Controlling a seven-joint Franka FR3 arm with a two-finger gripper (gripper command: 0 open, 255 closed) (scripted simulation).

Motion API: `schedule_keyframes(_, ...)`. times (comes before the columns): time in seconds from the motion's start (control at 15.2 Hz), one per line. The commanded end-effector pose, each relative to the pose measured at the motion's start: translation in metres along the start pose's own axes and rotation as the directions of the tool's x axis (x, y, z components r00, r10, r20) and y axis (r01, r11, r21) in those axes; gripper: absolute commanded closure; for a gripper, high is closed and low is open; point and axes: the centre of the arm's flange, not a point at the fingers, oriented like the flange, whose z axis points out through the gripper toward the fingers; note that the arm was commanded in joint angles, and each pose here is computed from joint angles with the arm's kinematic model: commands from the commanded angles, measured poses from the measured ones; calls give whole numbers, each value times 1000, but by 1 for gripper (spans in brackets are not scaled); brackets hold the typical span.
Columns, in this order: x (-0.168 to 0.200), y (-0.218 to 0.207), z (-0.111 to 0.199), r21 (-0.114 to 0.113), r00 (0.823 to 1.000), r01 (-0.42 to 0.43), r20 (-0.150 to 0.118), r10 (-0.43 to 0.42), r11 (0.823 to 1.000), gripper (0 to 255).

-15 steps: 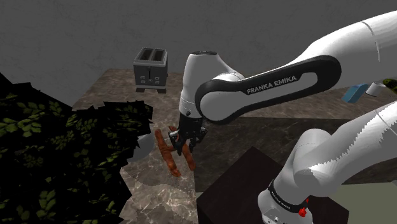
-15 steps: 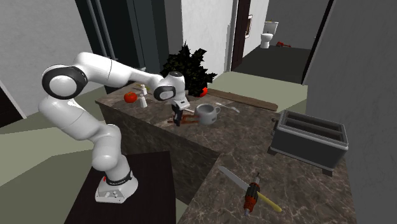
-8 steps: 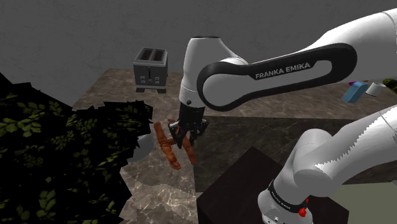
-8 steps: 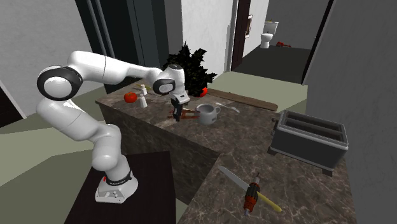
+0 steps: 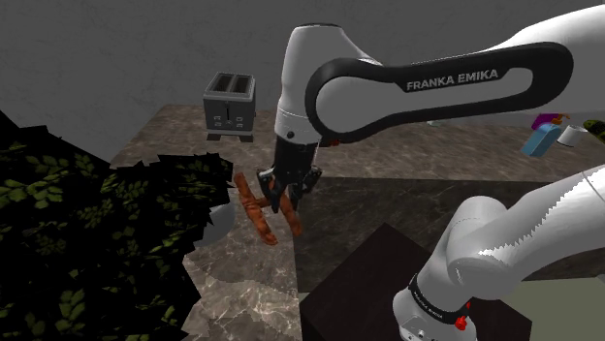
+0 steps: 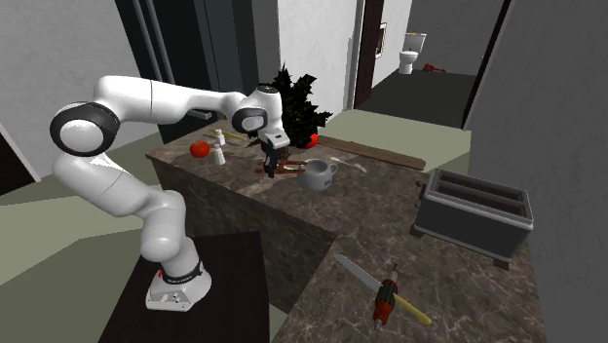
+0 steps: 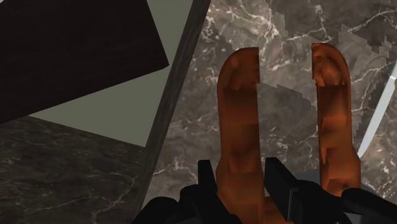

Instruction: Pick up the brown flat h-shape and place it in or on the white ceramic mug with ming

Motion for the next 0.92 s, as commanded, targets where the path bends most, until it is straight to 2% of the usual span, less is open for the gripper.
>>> schedule_keyframes(0.0,-1,-1,-11,0,1000,0,0,0,1000,255)
schedule_keyframes(0.26,-2,-3,-30,0,1000,0,0,0,1000,255)
schedule_keyframes(0.86,79,-89,-31,0,1000,0,0,0,1000,255)
